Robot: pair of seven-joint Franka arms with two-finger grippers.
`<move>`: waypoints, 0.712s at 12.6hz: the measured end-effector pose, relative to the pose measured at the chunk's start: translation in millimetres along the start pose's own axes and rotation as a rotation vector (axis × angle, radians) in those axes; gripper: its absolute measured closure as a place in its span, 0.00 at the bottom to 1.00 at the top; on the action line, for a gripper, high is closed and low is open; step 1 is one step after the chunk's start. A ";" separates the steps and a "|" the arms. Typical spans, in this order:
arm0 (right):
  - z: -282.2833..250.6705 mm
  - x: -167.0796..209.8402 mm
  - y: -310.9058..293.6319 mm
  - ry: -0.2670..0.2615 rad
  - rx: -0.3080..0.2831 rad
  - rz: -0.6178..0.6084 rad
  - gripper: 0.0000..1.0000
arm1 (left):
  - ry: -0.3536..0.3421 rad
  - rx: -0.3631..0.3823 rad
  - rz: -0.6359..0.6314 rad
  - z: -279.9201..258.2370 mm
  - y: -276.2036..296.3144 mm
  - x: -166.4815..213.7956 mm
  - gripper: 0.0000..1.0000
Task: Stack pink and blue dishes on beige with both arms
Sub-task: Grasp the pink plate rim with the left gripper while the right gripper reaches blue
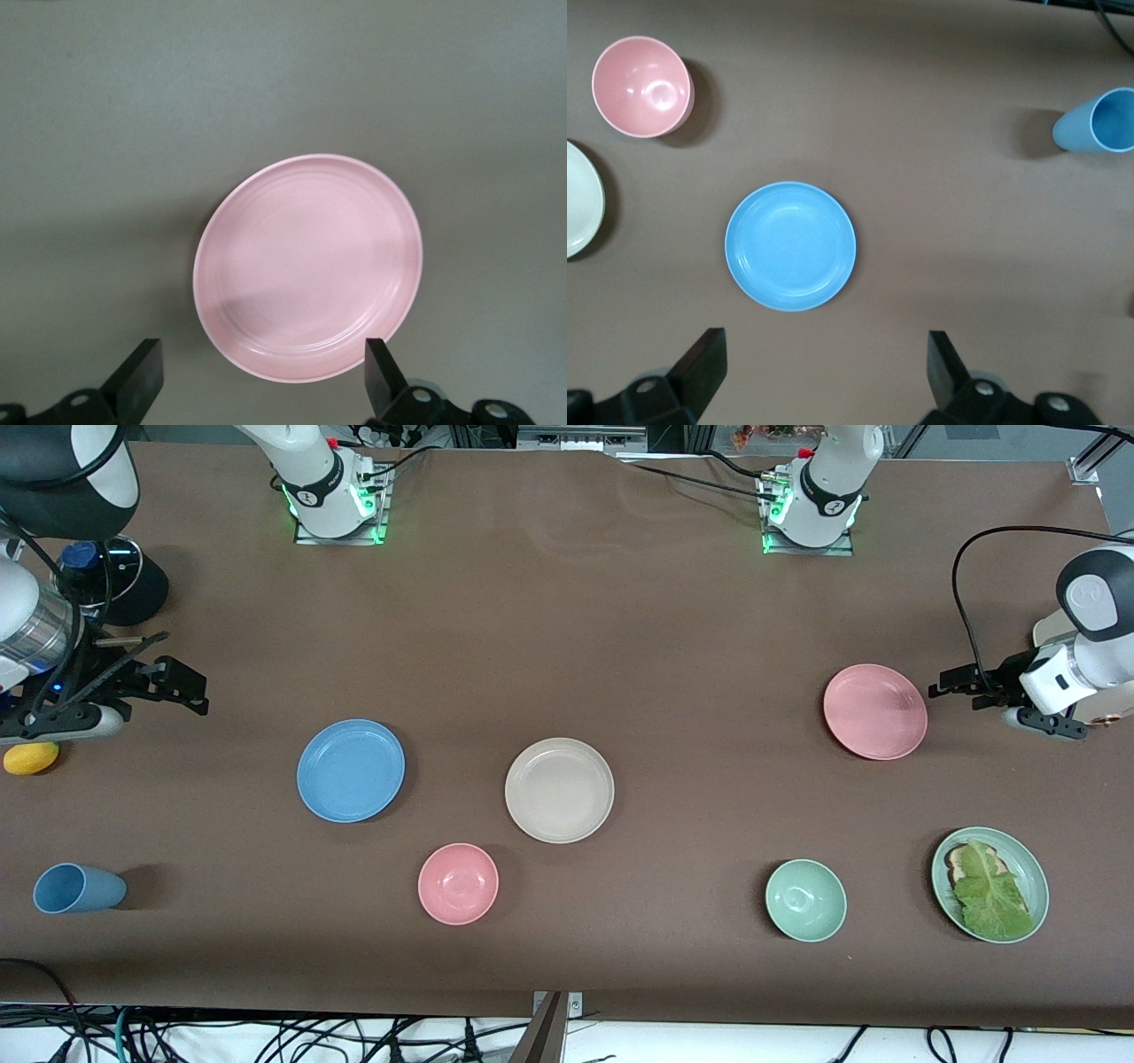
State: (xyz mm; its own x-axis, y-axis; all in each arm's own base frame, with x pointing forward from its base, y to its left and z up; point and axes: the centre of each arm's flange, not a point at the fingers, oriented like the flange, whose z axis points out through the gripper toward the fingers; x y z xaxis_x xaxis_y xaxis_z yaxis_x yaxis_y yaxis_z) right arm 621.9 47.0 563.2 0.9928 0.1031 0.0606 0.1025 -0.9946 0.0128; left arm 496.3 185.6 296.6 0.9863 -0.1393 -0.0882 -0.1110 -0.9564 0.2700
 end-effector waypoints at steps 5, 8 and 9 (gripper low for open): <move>28.7 11.3 7.5 -0.021 -0.006 0.013 0.00 | 0.028 -0.084 0.000 44.9 -32.1 -20.6 0.00; 47.7 17.6 10.9 -0.037 -0.008 0.018 0.00 | 0.019 -0.086 -0.005 67.2 -43.8 -22.2 0.00; 53.5 19.0 10.4 -0.045 -0.007 0.018 0.00 | 0.023 -0.088 -0.007 72.4 -46.7 -22.3 0.01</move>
State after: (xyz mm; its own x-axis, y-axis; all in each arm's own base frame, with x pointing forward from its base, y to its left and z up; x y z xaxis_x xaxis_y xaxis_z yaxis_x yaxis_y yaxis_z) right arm 645.2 38.2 511.1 0.9963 0.0845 0.0163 0.0841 -0.9963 0.0193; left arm 470.7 214.8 216.5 0.9897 -0.1260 -0.0681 -0.0942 -0.9309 0.3529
